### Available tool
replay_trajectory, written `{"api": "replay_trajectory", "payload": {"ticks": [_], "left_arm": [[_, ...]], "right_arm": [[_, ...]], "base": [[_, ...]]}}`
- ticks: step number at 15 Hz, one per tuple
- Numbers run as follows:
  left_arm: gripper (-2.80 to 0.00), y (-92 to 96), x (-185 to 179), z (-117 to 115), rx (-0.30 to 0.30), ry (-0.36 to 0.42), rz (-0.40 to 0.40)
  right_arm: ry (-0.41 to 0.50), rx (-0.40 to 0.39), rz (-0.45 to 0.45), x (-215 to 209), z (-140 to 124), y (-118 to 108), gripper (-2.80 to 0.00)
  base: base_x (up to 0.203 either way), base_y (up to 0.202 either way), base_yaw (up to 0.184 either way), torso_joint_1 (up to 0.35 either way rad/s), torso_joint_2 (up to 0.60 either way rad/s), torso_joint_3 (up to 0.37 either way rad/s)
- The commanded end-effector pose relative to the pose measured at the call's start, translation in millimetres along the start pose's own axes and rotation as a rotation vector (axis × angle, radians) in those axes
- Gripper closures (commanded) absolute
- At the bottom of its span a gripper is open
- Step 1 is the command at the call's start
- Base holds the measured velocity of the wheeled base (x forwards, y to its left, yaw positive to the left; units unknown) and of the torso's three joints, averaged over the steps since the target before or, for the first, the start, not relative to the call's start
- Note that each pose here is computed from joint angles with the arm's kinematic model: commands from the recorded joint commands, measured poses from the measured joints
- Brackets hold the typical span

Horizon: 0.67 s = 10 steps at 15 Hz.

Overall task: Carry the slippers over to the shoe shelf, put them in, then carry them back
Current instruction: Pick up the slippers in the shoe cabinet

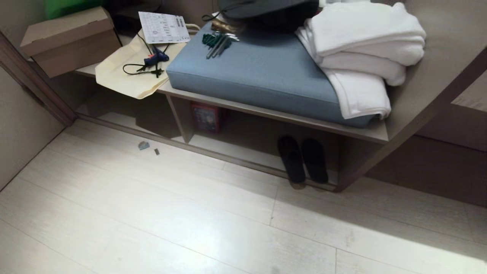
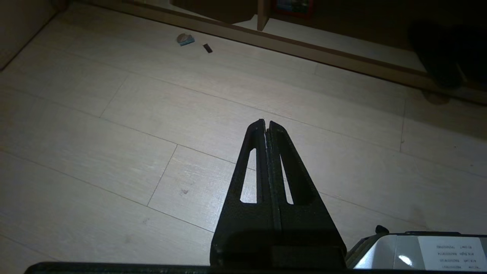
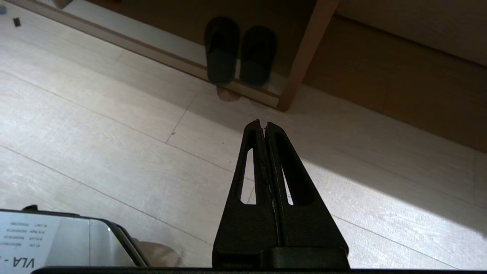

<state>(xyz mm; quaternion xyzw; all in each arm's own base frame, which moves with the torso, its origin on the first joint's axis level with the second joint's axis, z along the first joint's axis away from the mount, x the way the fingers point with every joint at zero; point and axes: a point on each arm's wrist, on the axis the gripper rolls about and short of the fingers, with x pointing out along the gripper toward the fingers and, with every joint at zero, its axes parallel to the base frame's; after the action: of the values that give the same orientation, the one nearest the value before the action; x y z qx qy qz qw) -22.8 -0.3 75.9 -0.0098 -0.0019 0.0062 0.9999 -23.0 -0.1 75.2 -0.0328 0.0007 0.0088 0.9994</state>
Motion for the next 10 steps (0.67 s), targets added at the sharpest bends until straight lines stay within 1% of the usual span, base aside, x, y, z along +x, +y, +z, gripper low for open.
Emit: {"api": "replay_trajectory", "payload": {"ticks": [1, 10], "left_arm": [[0.00, 0.0, 0.1, 0.1, 0.000, 0.001, 0.000], [0.00, 0.0, 0.1, 0.0, 0.000, 0.002, 0.000]], "right_arm": [[0.003, 0.001, 0.001, 0.1, 0.1, 0.0, 0.00], [0.003, 0.013, -0.002, 0.1, 0.1, -0.1, 0.00]], "base": [[0.000, 0.000, 0.000, -0.008, 0.00, 0.203], [0.000, 0.000, 0.000, 0.003, 0.00, 0.203]]}}
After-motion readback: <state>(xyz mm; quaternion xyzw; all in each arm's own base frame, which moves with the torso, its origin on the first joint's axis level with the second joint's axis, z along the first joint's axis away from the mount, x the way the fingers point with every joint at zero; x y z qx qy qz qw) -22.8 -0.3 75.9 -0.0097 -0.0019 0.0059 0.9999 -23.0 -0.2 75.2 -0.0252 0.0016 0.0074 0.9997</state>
